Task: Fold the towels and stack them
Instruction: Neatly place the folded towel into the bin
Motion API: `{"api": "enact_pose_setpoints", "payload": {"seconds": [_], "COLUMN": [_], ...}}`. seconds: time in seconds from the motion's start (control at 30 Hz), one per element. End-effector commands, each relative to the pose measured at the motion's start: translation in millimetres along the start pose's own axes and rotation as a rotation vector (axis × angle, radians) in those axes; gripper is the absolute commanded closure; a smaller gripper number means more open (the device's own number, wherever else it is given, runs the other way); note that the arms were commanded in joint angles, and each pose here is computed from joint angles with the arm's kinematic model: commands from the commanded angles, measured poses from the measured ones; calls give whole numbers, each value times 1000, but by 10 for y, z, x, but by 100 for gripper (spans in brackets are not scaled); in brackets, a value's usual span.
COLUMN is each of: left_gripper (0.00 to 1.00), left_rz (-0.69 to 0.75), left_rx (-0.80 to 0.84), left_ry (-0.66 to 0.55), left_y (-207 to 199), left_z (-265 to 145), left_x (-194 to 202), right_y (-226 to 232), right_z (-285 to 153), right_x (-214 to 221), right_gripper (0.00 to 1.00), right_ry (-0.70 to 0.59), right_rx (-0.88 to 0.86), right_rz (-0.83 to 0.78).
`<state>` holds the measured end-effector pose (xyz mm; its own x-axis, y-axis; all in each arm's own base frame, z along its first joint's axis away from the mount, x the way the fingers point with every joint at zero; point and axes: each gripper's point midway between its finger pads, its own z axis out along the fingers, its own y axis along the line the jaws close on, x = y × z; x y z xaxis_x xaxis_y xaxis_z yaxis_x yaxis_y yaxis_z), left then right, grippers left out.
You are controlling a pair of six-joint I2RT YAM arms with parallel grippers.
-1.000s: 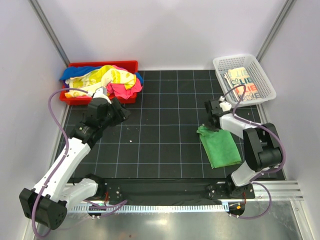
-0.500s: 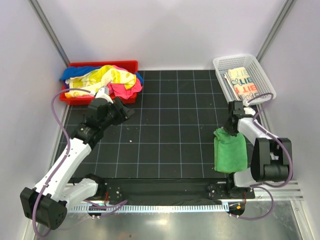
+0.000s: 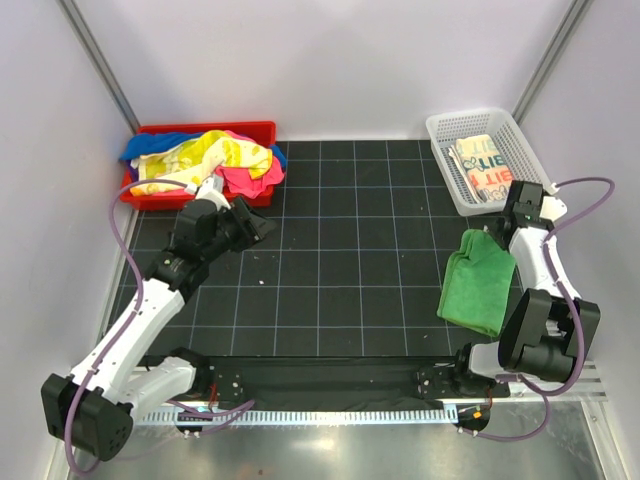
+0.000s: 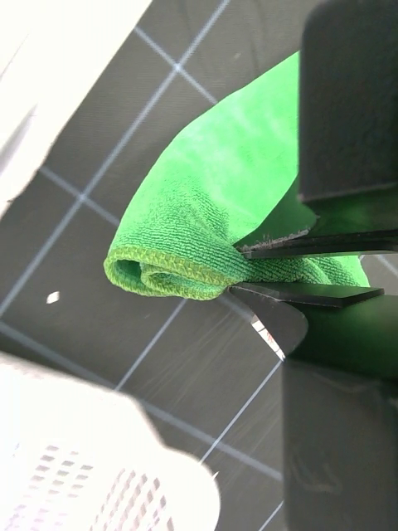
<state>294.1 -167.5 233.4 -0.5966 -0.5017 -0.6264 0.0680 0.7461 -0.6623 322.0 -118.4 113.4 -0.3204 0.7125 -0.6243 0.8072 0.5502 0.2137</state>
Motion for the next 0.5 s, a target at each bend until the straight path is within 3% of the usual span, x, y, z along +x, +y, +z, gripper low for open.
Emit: {"api": "enact_pose_setpoints", "payload": {"seconds": [0.0,0.47], "left_gripper": [47,48], "left_rz": [12,23], "left_rx": [97,128], "left_ry": [-37,-24], "left_y": [-226,-319], "left_z": [-63,-12], "left_x": [-83,-15], "right_y": [190,582], "right_z": [-79,-35], "right_x": [-411,-1249], "right_gripper": [99,99], "right_ry": [-99,-329], "right_rx": [-52,-104], "right_rz": [23,98]}}
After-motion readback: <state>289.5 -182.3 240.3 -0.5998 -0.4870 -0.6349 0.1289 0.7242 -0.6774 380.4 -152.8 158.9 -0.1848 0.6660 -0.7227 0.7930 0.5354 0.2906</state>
